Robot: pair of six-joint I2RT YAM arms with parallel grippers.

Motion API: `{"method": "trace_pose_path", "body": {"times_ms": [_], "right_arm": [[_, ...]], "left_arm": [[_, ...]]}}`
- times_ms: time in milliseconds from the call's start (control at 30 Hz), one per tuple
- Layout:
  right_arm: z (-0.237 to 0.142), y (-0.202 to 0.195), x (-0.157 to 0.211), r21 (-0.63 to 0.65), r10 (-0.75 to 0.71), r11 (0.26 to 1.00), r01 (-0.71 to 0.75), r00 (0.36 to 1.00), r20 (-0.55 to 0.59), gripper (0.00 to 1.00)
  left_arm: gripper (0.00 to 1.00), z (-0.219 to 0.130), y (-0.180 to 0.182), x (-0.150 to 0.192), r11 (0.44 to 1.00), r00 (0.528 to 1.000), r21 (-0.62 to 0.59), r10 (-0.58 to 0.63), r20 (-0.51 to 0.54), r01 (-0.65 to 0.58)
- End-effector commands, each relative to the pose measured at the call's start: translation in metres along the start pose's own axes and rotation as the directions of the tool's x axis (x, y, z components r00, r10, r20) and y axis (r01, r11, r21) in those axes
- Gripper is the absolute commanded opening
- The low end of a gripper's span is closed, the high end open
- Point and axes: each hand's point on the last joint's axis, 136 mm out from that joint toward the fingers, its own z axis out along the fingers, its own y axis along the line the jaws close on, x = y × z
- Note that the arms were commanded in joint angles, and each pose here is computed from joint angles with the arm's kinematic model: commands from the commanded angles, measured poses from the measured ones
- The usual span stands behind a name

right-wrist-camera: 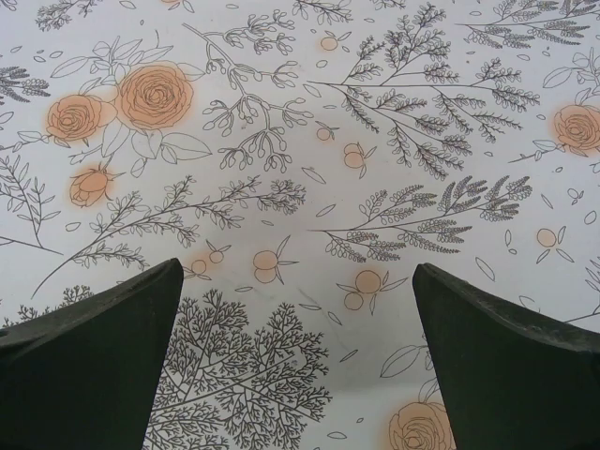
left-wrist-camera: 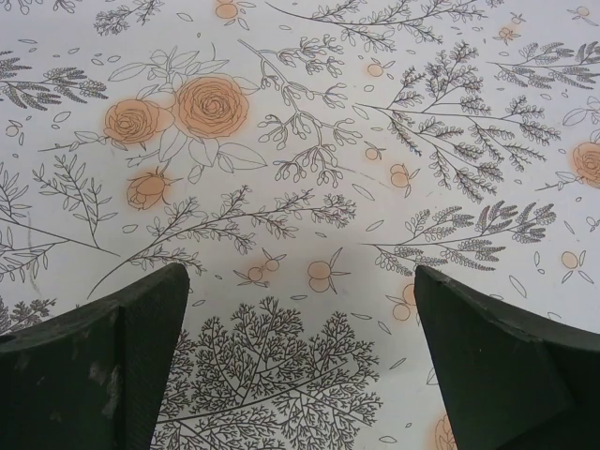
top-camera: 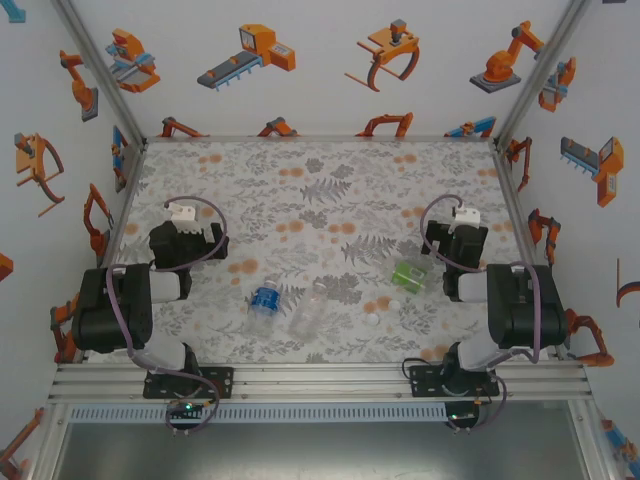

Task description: Screw on the bottle caps

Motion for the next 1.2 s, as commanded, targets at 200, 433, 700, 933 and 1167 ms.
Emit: {"method": "trace_pose_path", "body": {"times_ms": [200, 433, 700, 933, 1167], "right_arm": [[0.002, -0.004, -0.018, 0.019, 0.013, 1.0, -0.014, 0.998, 0.054, 0.99], [0.002, -0.004, -0.018, 0.018, 0.012, 1.0, -0.013, 0.998, 0.054, 0.99], [0.002, -0.004, -0.018, 0.018, 0.012, 1.0, -0.013, 0.998, 0.054, 0.99], [0.002, -0.004, -0.018, 0.018, 0.012, 1.0, -0.013, 0.998, 0.053, 0.99], [0.002, -0.004, -0.018, 0.018, 0.012, 1.0, -0.013, 0.998, 0.054, 0.99]], "left_arm": [[0.97, -0.001, -0.003, -0.011, 1.0, 0.999, 0.015, 0.02, 0.04, -0.021], [0.97, -0.001, -0.002, -0.011, 1.0, 0.999, 0.015, 0.02, 0.041, -0.021], [0.97, -0.001, -0.003, -0.011, 1.0, 0.999, 0.016, 0.02, 0.04, -0.021], [0.97, -0.001, -0.002, -0.011, 1.0, 0.999, 0.014, 0.018, 0.04, -0.019], [0.97, 0.0, 0.02, -0.01, 0.994, 0.999, -0.107, -0.032, 0.029, 0.035]]}}
